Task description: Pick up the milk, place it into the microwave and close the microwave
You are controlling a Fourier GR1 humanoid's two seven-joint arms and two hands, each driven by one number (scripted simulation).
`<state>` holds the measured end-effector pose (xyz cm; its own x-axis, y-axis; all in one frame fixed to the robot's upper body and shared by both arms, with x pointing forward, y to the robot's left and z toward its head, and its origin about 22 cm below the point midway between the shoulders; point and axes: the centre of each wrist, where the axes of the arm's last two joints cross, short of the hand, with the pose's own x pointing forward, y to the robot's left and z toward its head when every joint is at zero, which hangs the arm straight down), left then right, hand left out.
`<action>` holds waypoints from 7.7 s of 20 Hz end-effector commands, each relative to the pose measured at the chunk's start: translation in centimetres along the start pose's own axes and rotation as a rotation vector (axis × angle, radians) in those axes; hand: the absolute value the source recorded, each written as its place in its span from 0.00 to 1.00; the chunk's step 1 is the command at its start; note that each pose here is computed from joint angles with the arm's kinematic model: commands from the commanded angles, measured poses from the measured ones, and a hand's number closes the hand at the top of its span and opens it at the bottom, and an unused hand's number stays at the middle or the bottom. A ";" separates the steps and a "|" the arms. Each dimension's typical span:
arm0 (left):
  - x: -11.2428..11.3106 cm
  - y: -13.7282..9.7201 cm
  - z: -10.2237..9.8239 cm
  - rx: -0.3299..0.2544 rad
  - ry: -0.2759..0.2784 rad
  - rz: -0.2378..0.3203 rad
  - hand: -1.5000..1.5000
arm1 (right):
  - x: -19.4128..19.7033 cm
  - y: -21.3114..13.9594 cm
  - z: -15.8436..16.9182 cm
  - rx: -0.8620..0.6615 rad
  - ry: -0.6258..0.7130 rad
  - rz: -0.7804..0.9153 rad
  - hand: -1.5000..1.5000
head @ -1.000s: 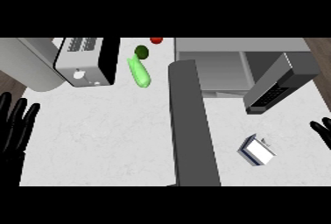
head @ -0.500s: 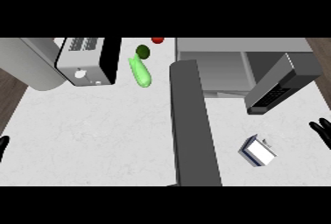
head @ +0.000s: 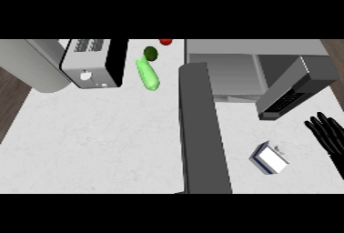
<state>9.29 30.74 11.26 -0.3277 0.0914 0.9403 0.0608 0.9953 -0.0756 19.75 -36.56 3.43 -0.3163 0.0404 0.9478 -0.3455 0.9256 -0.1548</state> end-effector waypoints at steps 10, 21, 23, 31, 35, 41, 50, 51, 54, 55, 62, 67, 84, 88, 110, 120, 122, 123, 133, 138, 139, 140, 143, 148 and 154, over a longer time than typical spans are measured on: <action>1.7 0.2 1.6 -0.015 -0.072 0.028 0.00 | -8.9 -2.0 4.0 -0.016 0.134 0.080 0.00; 2.5 -0.1 3.9 -0.036 -0.061 0.053 0.00 | -15.2 0.5 3.5 0.001 0.152 0.171 0.00; 1.1 1.6 4.2 -0.051 -0.050 0.055 0.00 | -15.5 0.2 2.9 0.017 0.148 0.156 0.00; 1.6 1.4 3.3 -0.038 -0.061 0.067 0.00 | -16.6 0.6 2.0 0.011 0.135 0.049 0.00; 2.1 1.5 4.0 -0.062 -0.057 0.052 0.00 | -17.8 2.8 2.9 -0.007 0.131 0.010 0.00; 1.6 2.0 4.1 -0.068 -0.027 0.060 0.00 | -17.4 1.5 2.1 0.103 0.136 -0.029 1.00; 1.2 2.5 3.6 -0.066 -0.047 0.061 0.00 | -19.0 6.9 -0.4 0.101 0.020 -0.092 1.00; 2.3 1.9 4.8 -0.050 -0.044 0.064 0.00 | -18.5 4.9 -0.2 0.019 0.025 -0.068 1.00; 1.3 2.0 4.4 -0.065 -0.034 0.078 0.00 | -18.8 6.3 -2.6 -0.181 0.047 -0.025 1.00; 2.0 1.5 3.7 -0.055 -0.046 0.067 0.00 | -18.8 7.7 -4.5 -0.233 0.064 -0.027 1.00; 2.2 2.0 4.2 -0.039 -0.027 0.081 0.00 | -18.9 9.8 -7.2 -0.295 0.042 0.056 1.00; 2.6 2.6 4.6 -0.050 -0.020 0.096 0.00 | -17.7 9.8 -11.1 -0.295 0.011 0.100 1.00; 0.9 4.1 2.7 -0.092 -0.016 0.074 0.00 | -10.8 2.1 -20.5 -0.315 0.076 0.191 1.00; 1.2 3.7 2.1 -0.111 -0.050 0.088 0.00 | -10.4 1.8 -21.0 -0.298 0.079 0.278 1.00; 1.1 4.3 -0.3 -0.178 -0.056 0.081 0.00 | -6.2 -2.8 -22.9 -0.554 0.127 0.534 1.00; 1.2 4.6 -1.3 -0.194 -0.067 0.061 0.00 | -4.7 -4.8 -23.0 -0.591 0.109 0.550 1.00; 1.1 4.9 -1.3 -0.186 -0.058 0.049 0.00 | -4.5 -5.2 -22.9 -0.588 0.113 0.564 1.00; 1.2 4.5 -1.2 -0.182 -0.069 0.054 0.00 | -4.4 -5.6 -22.5 -0.593 0.112 0.560 1.00; 1.1 5.1 -2.2 -0.196 -0.054 0.021 0.00 | -4.0 -5.6 -23.1 -0.601 0.101 0.554 1.00; 0.9 5.0 -2.4 -0.205 -0.038 0.014 0.00 | -3.5 -2.9 -25.8 -0.531 0.007 0.417 0.00; 0.9 5.1 -2.8 -0.215 -0.047 0.006 0.00 | -3.4 -2.0 -26.6 -0.484 0.012 0.423 0.00; 0.8 5.1 -2.8 -0.215 -0.036 0.003 0.00 | -3.5 -1.7 -26.7 -0.461 0.057 0.410 0.00; 0.6 4.9 -3.3 -0.235 -0.048 0.014 0.00 | -3.7 -0.2 -27.5 -0.394 0.115 0.495 0.00; 0.5 5.3 -3.5 -0.221 -0.035 0.004 0.00 | -3.4 2.5 -29.3 -0.425 0.137 0.505 0.00; -0.1 5.2 -3.8 -0.226 0.005 -0.006 0.00 | -1.8 5.2 -31.9 -0.422 0.103 0.478 0.00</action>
<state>12.89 35.59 12.04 -0.3385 0.1065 0.9349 0.2770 0.9608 -0.0092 46.05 -22.72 8.37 -0.2326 0.5494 0.8025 0.2179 0.8336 -0.5076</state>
